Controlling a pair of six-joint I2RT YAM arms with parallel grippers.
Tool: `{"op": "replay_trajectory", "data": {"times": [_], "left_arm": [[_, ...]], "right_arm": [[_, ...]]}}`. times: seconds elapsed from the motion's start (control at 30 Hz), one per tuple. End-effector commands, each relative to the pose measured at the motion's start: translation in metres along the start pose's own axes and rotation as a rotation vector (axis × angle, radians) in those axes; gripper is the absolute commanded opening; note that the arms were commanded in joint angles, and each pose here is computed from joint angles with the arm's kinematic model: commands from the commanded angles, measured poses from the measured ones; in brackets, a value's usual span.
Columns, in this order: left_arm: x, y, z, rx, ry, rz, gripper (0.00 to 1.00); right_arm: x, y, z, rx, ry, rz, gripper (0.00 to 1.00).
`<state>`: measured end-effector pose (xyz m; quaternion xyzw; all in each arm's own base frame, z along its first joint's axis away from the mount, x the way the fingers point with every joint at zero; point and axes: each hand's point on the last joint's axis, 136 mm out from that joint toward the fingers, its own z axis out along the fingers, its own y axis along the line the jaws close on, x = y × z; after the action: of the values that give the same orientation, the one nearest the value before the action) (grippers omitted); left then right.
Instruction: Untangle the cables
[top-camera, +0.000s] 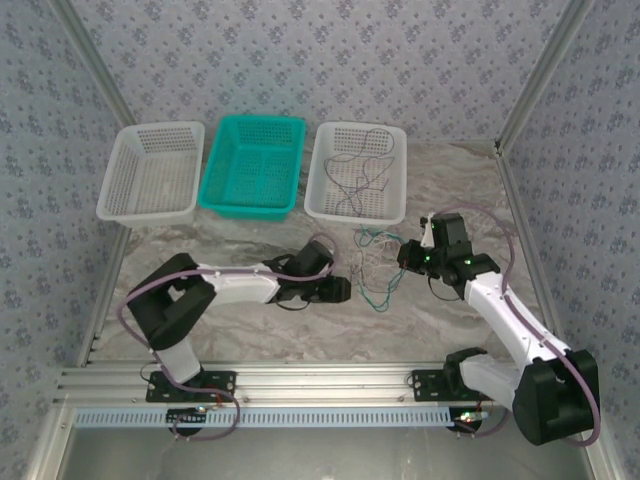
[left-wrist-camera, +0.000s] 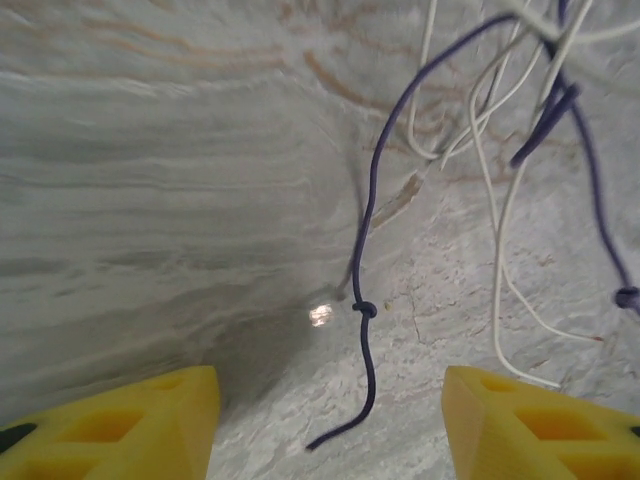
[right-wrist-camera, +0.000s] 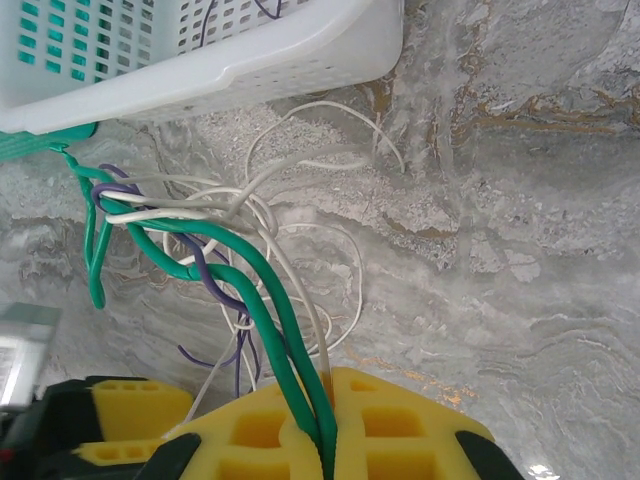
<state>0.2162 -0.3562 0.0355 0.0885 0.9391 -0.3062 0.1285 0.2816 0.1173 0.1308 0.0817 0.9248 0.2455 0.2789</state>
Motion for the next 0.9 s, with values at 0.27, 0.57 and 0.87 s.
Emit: {"op": "replay_trajectory", "data": {"times": [0.27, 0.57, 0.87], "left_arm": [[0.009, -0.007, 0.021, -0.057, 0.082, 0.042, 0.11], [-0.041, -0.004, -0.060, -0.055, -0.139, 0.046, 0.00], [-0.109, 0.029, -0.256, -0.038, -0.584, -0.036, 0.00]], "right_arm": [[-0.002, 0.003, -0.002, 0.007, 0.003, 0.005, 0.00], [0.007, -0.063, -0.002, 0.262, -0.052, 0.101, 0.00], [0.046, -0.124, 0.011, 0.328, -0.037, 0.303, 0.18]]}}
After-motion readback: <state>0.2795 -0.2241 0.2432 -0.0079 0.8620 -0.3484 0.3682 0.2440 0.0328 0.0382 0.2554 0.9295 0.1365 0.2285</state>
